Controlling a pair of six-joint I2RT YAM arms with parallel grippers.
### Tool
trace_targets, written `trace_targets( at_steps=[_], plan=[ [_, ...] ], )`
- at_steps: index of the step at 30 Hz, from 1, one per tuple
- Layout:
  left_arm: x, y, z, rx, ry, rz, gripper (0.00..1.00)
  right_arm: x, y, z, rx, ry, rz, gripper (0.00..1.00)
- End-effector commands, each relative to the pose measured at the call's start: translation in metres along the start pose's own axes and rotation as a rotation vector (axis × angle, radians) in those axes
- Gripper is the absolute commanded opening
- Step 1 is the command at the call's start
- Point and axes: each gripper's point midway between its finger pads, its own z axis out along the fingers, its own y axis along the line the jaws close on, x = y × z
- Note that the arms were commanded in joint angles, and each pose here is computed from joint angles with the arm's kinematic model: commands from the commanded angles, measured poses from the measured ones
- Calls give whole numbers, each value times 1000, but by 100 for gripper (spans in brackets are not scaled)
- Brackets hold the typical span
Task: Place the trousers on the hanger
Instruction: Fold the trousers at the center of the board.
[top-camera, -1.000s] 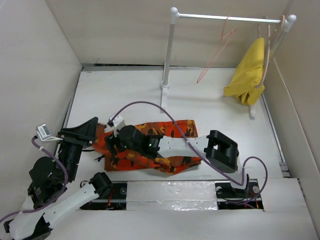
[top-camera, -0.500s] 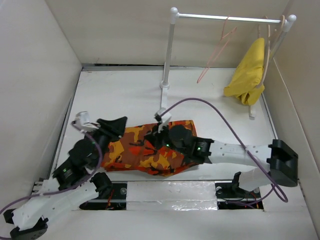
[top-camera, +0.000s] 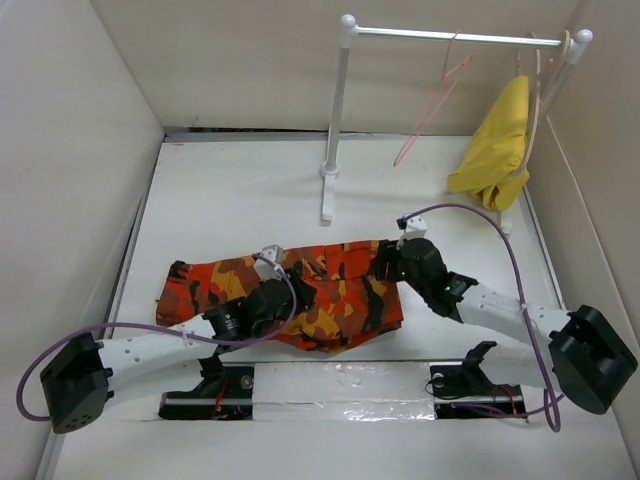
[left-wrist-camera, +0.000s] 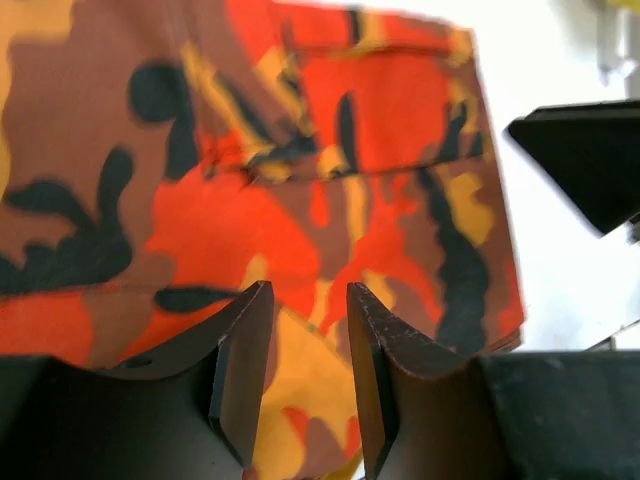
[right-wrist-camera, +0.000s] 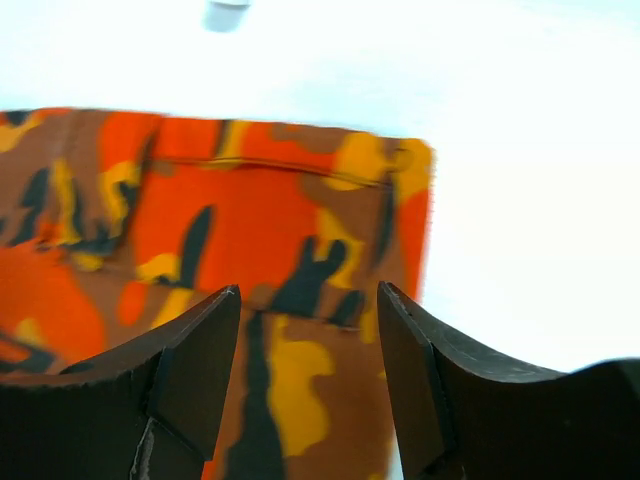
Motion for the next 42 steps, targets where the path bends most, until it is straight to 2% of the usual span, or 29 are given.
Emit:
trace_targets(
  at_steps=[1,5,10,11,12,14,15,17,19,21,24,26,29,31,32,35,36,40,41,42],
  plan=[
    [14,6,0,14,13,-113,33,2,-12,7,13,-2,28,63],
    [39,39,-9,5,41,-219,33,16,-29,22,20,24,69,65],
    [40,54,-14,5,7,-265,34,16,-33,46,-20,37,104,65],
    [39,55,-13,-1,2,-269,34,14,-32,49,-38,32,110,62],
    [37,57,-12,-10,-3,-273,34,9,-35,52,-41,16,126,49],
    [35,55,-8,-4,-2,-281,34,-5,-33,57,-73,-38,161,31],
    [32,56,-6,-2,-9,-259,34,-11,-36,58,-70,-63,175,14],
    [18,62,5,-29,-47,-261,34,-27,-45,60,-78,-116,230,6],
    [-1,64,15,-25,-99,-239,34,-38,-56,62,-87,-144,259,4],
    [-17,84,30,-81,-118,-242,34,-45,-63,63,-88,-158,280,1],
    [-46,92,48,-107,-156,-236,32,-50,-78,60,-65,-177,297,0],
    [-68,86,58,-117,-211,-198,32,-53,-93,56,-33,-190,312,0],
    [-91,68,72,-104,-231,-159,32,-52,-107,51,3,-184,324,0],
    [-98,57,76,-70,-230,-146,32,-51,-112,49,9,-169,324,7],
    [-100,48,78,-38,-218,-138,32,-55,-116,46,15,-182,326,17],
    [-92,36,73,-8,-190,-107,32,-63,-114,40,-3,-202,322,34],
    [-88,36,70,-10,-181,-88,32,-65,-112,38,-12,-203,311,44],
    [-71,46,50,-5,-147,-84,29,-65,-102,19,-12,-165,255,46],
    [-68,49,42,7,-155,-84,26,-57,-94,15,-23,-150,234,45],
    [-65,52,38,5,-156,-81,24,-51,-90,9,-22,-142,228,40]
  ],
)
